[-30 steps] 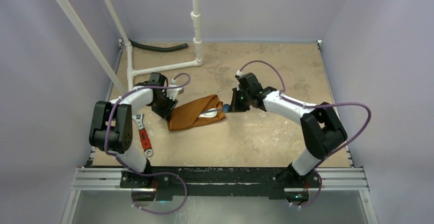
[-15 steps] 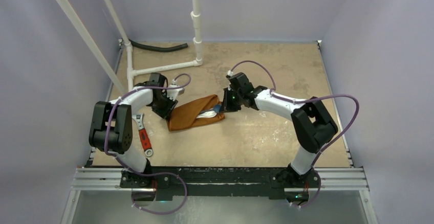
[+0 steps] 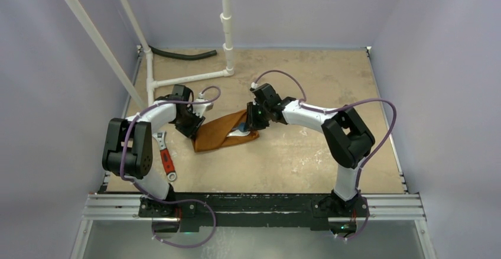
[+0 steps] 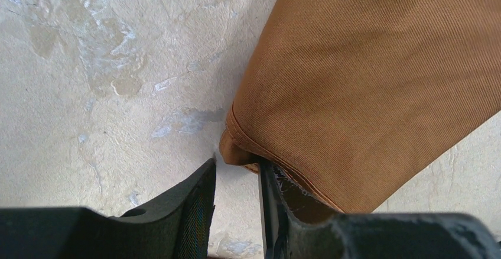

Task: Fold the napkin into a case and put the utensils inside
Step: Insert the spoon into the folded napkin, then reset both arms

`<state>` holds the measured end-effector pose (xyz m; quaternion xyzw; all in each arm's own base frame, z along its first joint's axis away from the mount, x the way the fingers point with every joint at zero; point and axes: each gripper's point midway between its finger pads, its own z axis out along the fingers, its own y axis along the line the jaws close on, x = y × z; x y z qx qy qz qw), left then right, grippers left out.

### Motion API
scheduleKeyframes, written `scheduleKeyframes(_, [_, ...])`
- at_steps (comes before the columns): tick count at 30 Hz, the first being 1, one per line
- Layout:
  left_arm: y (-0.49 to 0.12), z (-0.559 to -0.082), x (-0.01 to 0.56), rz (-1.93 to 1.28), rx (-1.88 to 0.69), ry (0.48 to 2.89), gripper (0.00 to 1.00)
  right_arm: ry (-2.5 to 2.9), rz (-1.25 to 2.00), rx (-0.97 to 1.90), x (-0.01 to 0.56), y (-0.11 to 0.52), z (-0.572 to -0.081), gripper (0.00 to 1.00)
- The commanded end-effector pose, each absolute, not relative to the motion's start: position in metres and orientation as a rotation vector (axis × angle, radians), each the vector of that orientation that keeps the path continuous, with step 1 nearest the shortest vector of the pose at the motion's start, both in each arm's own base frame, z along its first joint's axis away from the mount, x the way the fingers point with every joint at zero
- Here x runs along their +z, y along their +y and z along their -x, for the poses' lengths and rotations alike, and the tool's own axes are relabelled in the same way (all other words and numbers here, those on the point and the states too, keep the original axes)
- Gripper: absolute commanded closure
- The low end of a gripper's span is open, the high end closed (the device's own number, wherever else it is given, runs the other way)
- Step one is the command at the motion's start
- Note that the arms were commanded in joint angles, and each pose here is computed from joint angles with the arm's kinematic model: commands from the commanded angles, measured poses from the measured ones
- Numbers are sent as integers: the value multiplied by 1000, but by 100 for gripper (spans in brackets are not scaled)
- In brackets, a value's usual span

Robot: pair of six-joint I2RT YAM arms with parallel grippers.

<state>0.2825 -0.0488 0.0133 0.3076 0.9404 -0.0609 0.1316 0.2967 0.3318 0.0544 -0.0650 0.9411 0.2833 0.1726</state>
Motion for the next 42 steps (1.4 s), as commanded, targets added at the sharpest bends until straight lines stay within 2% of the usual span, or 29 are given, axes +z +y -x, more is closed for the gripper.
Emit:
scheduleKeyframes(1, [-48,-273,15,-925,-197,2736,69,2661,231,821,67,340,-296,54])
scheduleKeyframes(3, [-47,-273,18,-925,-190,2734,66,2667,248,809,73,336,-293,35])
scheduleKeyframes(6, [-45,-275,25,-921,-172,2733,56,2641,248,791,92,327,-289,21])
scheduleKeyframes(8, [-44,-278,33,-918,-154,2723,47,2611,244,765,108,319,-288,3])
scheduleKeyframes(9, [-43,-282,40,-916,-139,2710,43,2600,250,752,115,314,-287,1])
scheduleKeyframes(13, [-39,-297,73,-892,-101,2654,29,2512,242,722,152,293,-290,1])
scheduleKeyframes(17, [-34,-317,108,-824,-80,2603,20,2409,193,724,190,263,-301,1])
scheduleKeyframes(19, [-32,-327,122,-779,-77,2569,18,2295,101,696,218,233,-315,1])
scheduleKeyframes(23, [-36,-352,134,-655,-85,2454,8,2004,-167,412,245,145,-347,1])
scheduleKeyframes(25, [-41,-365,125,-605,-103,2398,6,1897,-330,230,237,101,-358,1])
scheduleKeyframes(31, [-46,-383,86,-533,-153,2335,3,1673,-493,-270,183,9,-356,1])
scheduleKeyframes(35, [-30,-401,98,-346,-171,2156,1,1618,-623,-319,163,-28,-346,1])
scheduleKeyframes(38, [-28,-404,96,-303,-175,2070,1,1475,-599,-306,166,-43,-328,1])
scheduleKeyframes(42, [-34,-402,80,-277,-205,1970,1,1438,-652,-287,157,-55,-328,1])
